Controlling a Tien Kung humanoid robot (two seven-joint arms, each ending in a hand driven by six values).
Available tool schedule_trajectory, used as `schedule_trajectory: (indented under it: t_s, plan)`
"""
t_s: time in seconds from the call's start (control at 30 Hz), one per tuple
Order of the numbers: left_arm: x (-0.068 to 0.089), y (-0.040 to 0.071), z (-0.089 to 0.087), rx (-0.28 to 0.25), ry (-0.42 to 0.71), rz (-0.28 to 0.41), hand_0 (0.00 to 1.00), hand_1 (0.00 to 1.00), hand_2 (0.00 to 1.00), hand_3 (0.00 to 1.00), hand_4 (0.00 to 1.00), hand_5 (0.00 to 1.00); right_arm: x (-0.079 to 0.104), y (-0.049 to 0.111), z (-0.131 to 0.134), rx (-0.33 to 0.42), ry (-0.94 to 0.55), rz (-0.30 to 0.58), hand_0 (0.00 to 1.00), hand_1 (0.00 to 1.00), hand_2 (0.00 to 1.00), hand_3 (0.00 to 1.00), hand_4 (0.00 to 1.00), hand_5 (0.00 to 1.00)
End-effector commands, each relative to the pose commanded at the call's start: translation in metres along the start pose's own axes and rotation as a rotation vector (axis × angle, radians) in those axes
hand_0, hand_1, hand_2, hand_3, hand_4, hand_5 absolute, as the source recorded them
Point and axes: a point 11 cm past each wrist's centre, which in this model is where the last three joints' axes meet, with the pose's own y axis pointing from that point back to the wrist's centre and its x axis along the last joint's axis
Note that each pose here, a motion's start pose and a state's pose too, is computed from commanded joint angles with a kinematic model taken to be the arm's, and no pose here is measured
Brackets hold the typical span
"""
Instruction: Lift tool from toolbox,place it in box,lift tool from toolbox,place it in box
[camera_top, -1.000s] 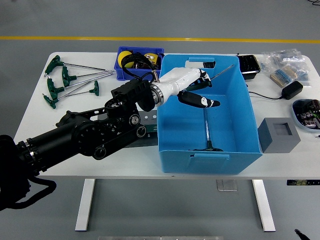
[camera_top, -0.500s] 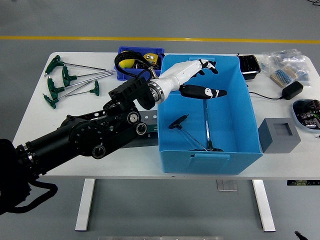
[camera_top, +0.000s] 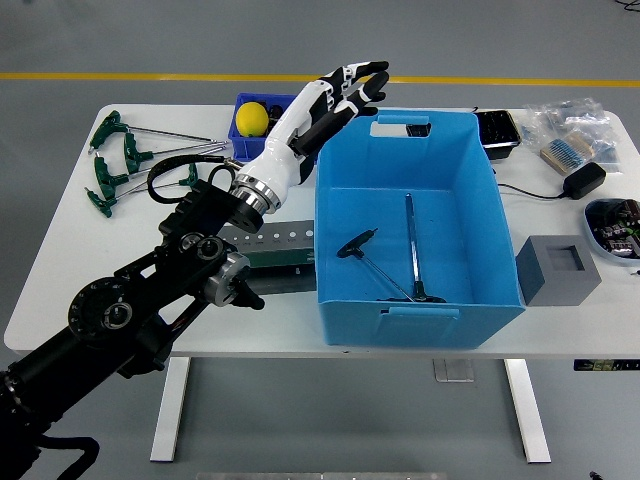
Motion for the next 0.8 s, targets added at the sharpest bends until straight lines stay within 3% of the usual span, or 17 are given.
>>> schedule_trajectory:
  t_s: [0.1,0.13,0.33,0.43,0.53,0.8]
  plan:
    - [0.024,0.009,-0.013,0.065,-0.014,0.004,0.778,0.809,0.886,0.789,0.959,0.838,0.0,0.0,0.001,0.0,-0.002,0.0,0.651,0.641,0.7,0.556,0.804,0.747]
    - [0.039,0.014,-0.02,0.088,-0.03,0.033,0.778,0.809,0.886,0.789,0.959,0.838,0.0,0.0,0.0,0.001,-0.003,-0.001,0.651,0.641,0.7,0.556,0.804,0.747]
    - [0.092,0.044,-0.037,0.133,-0.052,0.147,0.783,0.805,0.873,0.776,0.962,0.86,0.0,0.0,0.004,-0.005,-0.008,-0.002,0.652,0.64,0.7,0.556,0.804,0.746]
    - [0.12,0.063,-0.046,0.156,-0.114,0.221,0.785,0.804,0.864,0.772,0.962,0.894,-0.001,0.0,0.007,-0.009,-0.004,-0.003,0.654,0.64,0.7,0.556,0.804,0.746]
    - [0.133,0.078,-0.052,0.159,-0.11,0.27,0.785,0.804,0.864,0.772,0.962,0.894,-0.002,0.0,0.01,-0.014,0.002,-0.004,0.654,0.64,0.7,0.556,0.804,0.746]
    - [0.142,0.113,-0.068,0.156,-0.046,0.373,0.783,0.799,0.857,0.77,0.959,0.889,-0.004,0.001,0.013,-0.025,0.021,-0.009,0.654,0.638,0.7,0.555,0.804,0.747]
